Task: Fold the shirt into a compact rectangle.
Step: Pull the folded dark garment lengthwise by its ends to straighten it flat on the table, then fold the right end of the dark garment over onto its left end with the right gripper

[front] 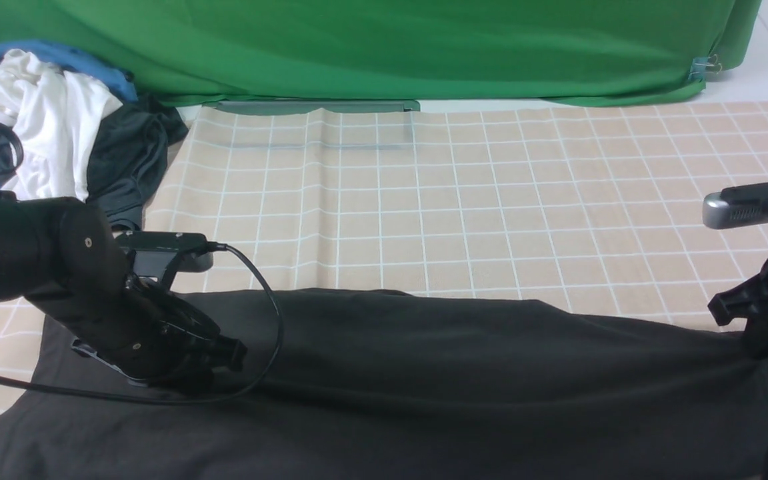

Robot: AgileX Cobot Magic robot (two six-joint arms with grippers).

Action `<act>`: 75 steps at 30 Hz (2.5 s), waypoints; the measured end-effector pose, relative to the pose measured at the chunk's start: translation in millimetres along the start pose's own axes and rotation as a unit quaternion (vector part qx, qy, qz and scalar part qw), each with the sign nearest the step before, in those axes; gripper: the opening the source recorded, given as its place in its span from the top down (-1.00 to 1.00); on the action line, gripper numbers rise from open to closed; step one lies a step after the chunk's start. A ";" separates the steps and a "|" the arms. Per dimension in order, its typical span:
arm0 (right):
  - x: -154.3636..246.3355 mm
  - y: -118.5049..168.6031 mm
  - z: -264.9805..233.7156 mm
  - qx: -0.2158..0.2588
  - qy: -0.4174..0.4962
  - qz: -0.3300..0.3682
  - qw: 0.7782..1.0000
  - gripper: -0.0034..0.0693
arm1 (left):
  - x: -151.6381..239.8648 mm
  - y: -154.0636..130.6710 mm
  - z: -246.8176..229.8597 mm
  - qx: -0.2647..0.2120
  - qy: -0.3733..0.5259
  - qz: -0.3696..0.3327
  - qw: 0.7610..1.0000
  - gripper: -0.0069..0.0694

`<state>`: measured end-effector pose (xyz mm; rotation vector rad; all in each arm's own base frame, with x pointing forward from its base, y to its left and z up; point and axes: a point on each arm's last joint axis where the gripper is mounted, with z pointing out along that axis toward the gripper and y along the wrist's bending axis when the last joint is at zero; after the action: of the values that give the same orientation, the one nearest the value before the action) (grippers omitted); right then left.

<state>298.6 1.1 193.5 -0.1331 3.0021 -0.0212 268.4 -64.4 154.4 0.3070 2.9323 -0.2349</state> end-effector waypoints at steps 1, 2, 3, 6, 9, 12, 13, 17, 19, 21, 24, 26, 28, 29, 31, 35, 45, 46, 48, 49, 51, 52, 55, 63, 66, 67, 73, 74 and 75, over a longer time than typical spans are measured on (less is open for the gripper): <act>-1.1 -0.3 0.3 0.001 -0.006 -0.001 1.000 0.66 | -0.1 0.0 0.0 0.000 0.000 0.000 1.000 0.77; -2.1 -0.4 0.6 0.002 -0.010 -0.001 1.000 0.64 | -0.2 0.0 0.0 0.000 -0.001 0.000 1.000 0.77; -2.5 -0.5 0.6 0.003 -0.013 -0.001 1.000 0.60 | -0.2 0.0 0.0 0.000 -0.001 0.000 1.000 0.77; -2.8 -1.7 0.5 0.009 -0.014 -0.005 1.000 0.33 | -0.4 0.0 -0.2 0.000 -0.001 0.000 1.000 0.77; 2.4 -3.6 -0.4 0.018 0.016 0.018 1.000 -0.31 | -2.1 -0.9 -5.0 0.001 -0.005 -0.005 1.000 0.77; 11.5 -3.6 -4.1 0.020 0.064 0.036 0.997 -0.79 | -3.7 -3.2 -20.1 0.002 -0.029 -0.004 1.000 0.77; 12.9 -3.5 -4.6 0.020 0.071 0.037 0.997 -0.86 | -3.8 -3.8 -24.1 0.002 -0.035 -0.004 0.999 0.77; 19.5 -3.2 -2.1 0.021 0.084 0.038 0.996 -0.97 | -1.2 -7.9 -49.4 0.005 -0.069 0.002 0.998 0.77; 22.7 -2.6 3.4 0.020 0.077 0.043 0.996 -0.97 | 2.1 -10.3 -60.6 0.009 -0.079 0.002 0.997 0.77; 28.8 -0.7 13.3 0.014 0.073 0.051 0.996 -0.94 | 7.2 -13.6 -74.8 0.017 -0.091 0.002 0.996 0.77; 33.8 0.4 26.1 0.010 0.083 0.053 0.995 -0.88 | 12.0 -16.1 -88.1 0.020 -0.106 0.005 0.994 0.77; 35.4 0.8 35.9 0.009 0.094 0.053 0.994 -0.83 | 14.5 -17.4 -96.0 0.021 -0.119 0.008 0.993 0.77; 34.4 1.0 37.3 0.006 0.095 0.056 0.994 -0.79 | 16.1 -18.1 -100.7 0.021 -0.127 0.009 0.992 0.77; 34.0 1.9 38.6 0.002 0.097 0.060 0.993 -0.65 | 18.5 -19.1 -107.5 0.021 -0.139 0.011 0.990 0.77; 33.6 3.4 39.3 -0.006 0.098 0.062 0.993 -0.39 | 20.6 -20.0 -113.4 0.021 -0.150 0.013 0.988 0.77; 32.9 7.3 39.4 -0.028 0.097 0.062 0.993 0.46 | 24.4 -21.4 -122.4 0.022 -0.166 0.016 0.986 0.77; 23.3 -8.6 -21.5 0.037 0.032 0.044 0.998 0.56 | 35.7 -23.7 -139.2 0.021 -0.183 0.020 0.983 0.77; 21.5 -12.1 -29.8 0.041 0.023 0.049 0.998 0.56 | 36.5 -23.7 -140.4 0.020 -0.185 0.020 0.982 0.77; 17.8 -21.8 -54.4 0.048 0.004 0.070 0.996 0.56 | 38.8 -23.6 -142.8 0.017 -0.185 0.023 0.982 0.77; 16.2 -24.6 -61.4 0.049 0.005 0.077 0.996 0.56 | 39.8 -23.6 -143.7 0.016 -0.185 0.023 0.982 0.77; 13.8 -26.7 -72.3 0.049 0.006 0.086 0.995 0.56 | 41.1 -23.9 -144.2 0.017 -0.181 0.024 0.983 0.77; 9.4 -26.2 -85.4 0.043 0.000 0.091 0.995 0.56 | 43.0 -24.1 -145.7 0.017 -0.180 0.024 0.983 0.77; 0.7 -14.4 -102.4 0.016 -0.025 0.088 0.996 0.56 | 44.9 -23.4 -147.7 0.012 -0.181 0.023 0.983 0.77; -15.6 96.6 -152.9 -0.132 -0.096 -0.034 0.986 0.56 | 48.9 -14.2 -172.0 -0.055 -0.165 -0.003 0.985 0.77; -14.2 144.0 -162.3 -0.179 -0.098 -0.091 0.975 0.56 | 50.7 -12.8 -184.8 -0.071 -0.178 -0.011 0.981 0.77; -14.1 153.3 -163.3 -0.189 -0.097 -0.101 0.972 0.56 | 51.1 -12.8 -187.2 -0.072 -0.180 -0.011 0.981 0.77; -16.6 239.7 -155.9 -0.258 -0.080 -0.175 0.947 0.56 | 57.3 -14.4 -202.0 -0.075 -0.203 -0.011 0.976 0.77; -18.6 254.6 -152.7 -0.266 -0.078 -0.185 0.943 0.56 | 60.7 -14.4 -205.4 -0.078 -0.207 -0.010 0.975 0.77; -18.4 270.3 -152.5 -0.276 -0.079 -0.197 0.937 0.56 | 64.1 -14.0 -208.9 -0.083 -0.210 -0.010 0.974 0.77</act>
<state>272.4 273.1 341.6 -0.7480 2.6799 0.7526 169.2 -29.2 346.5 0.1763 2.5166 -0.0479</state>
